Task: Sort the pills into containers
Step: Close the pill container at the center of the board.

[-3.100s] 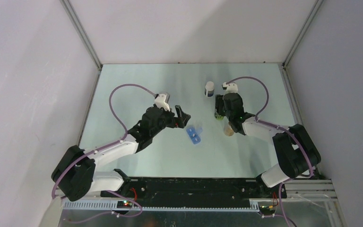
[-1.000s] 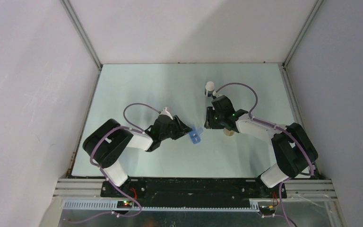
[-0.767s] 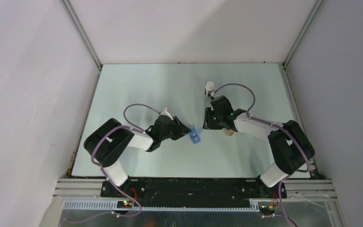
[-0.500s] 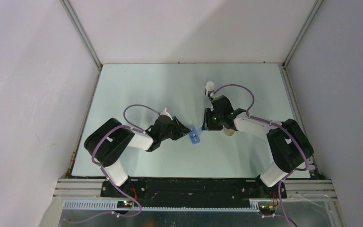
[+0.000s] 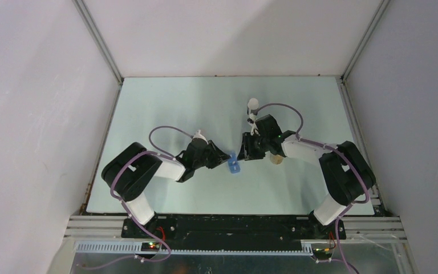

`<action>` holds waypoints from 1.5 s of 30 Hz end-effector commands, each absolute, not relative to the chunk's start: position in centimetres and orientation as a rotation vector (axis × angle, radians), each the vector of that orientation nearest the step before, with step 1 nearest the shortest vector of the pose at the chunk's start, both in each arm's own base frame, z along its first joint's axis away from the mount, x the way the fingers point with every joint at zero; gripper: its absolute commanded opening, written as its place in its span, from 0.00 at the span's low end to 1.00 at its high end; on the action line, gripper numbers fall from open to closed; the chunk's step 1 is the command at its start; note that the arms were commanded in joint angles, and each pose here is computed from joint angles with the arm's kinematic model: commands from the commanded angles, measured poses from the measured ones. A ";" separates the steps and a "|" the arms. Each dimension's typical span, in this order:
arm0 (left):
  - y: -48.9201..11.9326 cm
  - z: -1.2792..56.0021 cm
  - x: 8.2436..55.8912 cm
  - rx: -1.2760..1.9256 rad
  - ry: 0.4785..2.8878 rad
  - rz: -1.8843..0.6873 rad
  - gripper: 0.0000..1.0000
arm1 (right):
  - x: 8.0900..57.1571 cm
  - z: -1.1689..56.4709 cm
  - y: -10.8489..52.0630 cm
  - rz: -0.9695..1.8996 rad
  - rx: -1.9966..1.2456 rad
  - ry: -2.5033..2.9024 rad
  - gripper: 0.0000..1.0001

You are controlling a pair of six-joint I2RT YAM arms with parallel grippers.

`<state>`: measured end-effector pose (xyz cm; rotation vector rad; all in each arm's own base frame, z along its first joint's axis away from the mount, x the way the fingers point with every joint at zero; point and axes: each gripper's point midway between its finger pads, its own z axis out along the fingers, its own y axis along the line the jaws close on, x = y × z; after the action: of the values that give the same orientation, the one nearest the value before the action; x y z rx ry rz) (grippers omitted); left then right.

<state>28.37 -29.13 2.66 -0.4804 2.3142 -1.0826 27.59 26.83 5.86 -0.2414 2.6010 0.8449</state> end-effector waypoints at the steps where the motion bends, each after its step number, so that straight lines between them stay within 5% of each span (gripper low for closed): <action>1: -28.5 2.6 29.3 -0.523 2.302 -1.023 0.30 | 28.0 7.3 28.9 0.975 -0.330 2.536 0.45; 19: -28.8 4.2 29.1 -0.545 2.260 -1.097 0.34 | 29.2 4.4 29.2 0.806 -0.308 2.543 0.46; 30: -28.7 6.2 29.1 -0.526 2.191 -1.142 0.49 | 29.3 4.9 29.6 0.795 -0.301 2.517 0.46; 33: -28.4 6.6 29.2 -0.488 2.164 -1.121 0.63 | 29.4 5.4 29.7 0.805 -0.296 2.505 0.46; 39: -28.1 6.5 28.7 -0.395 2.138 -1.105 0.72 | 29.2 5.4 30.0 0.826 -0.294 2.508 0.46; 45: -28.6 6.0 27.7 -0.368 2.132 -1.169 0.65 | 29.1 5.3 30.4 0.851 -0.269 2.515 0.49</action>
<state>27.61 -27.83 4.70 -0.4342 2.2028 -1.1131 27.84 28.96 3.35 -0.2865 2.5858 0.7983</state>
